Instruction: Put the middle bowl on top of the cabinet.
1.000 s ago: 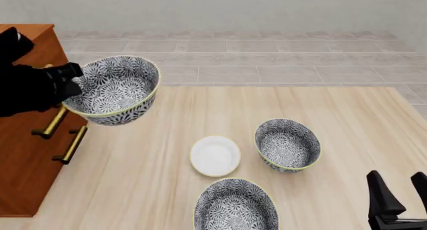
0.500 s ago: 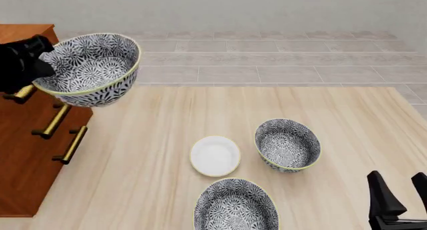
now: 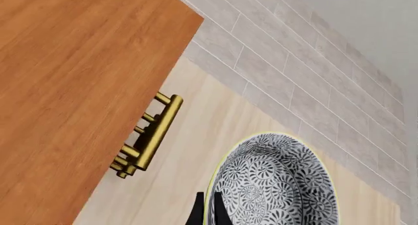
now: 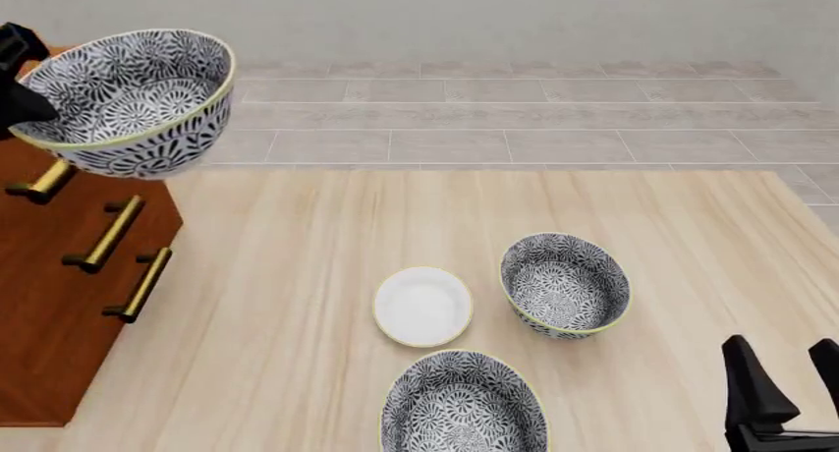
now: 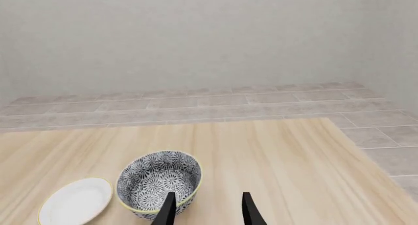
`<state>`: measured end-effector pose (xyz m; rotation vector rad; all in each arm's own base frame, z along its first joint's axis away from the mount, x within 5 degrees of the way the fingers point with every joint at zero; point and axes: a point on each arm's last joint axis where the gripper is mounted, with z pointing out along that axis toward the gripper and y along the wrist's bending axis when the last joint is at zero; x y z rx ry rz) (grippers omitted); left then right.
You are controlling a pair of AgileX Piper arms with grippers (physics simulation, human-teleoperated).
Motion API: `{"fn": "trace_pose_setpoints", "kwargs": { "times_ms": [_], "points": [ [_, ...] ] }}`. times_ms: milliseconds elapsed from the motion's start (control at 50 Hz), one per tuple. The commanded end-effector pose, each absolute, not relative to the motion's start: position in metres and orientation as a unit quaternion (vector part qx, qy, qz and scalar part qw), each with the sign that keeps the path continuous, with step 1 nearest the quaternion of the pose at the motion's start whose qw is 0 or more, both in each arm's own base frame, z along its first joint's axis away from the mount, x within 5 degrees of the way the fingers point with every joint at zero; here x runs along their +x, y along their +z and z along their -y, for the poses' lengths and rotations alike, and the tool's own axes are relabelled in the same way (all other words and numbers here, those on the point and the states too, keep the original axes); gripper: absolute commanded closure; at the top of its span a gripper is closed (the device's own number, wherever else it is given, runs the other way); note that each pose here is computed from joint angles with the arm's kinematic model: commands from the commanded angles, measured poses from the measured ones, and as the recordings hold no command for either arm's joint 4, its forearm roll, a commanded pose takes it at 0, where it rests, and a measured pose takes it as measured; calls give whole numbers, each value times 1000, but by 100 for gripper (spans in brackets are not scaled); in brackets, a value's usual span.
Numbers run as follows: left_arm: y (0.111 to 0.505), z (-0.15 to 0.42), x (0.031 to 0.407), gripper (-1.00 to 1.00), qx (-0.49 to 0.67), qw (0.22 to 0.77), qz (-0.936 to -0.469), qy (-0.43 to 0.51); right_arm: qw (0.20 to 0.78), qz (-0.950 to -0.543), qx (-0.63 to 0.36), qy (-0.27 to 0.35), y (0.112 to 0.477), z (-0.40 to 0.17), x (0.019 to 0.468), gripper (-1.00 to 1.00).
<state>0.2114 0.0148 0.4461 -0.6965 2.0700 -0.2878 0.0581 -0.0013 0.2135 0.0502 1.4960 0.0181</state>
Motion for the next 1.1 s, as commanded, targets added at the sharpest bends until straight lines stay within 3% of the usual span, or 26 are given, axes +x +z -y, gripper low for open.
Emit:
{"fn": "trace_pose_setpoints", "kwargs": {
  "times_ms": [20,760,1100],
  "points": [
    [463,-25,209,100,-303,467,-823,-112,733,-680,23,8,214,1,59,-100],
    [516,-77,202,100,-378,510,-771,-45,732,-681,24,9,214,1,59,-100],
    [515,-96,204,100,-402,502,-765,-22,732,-681,25,8,214,1,58,-100]
  ]
}}
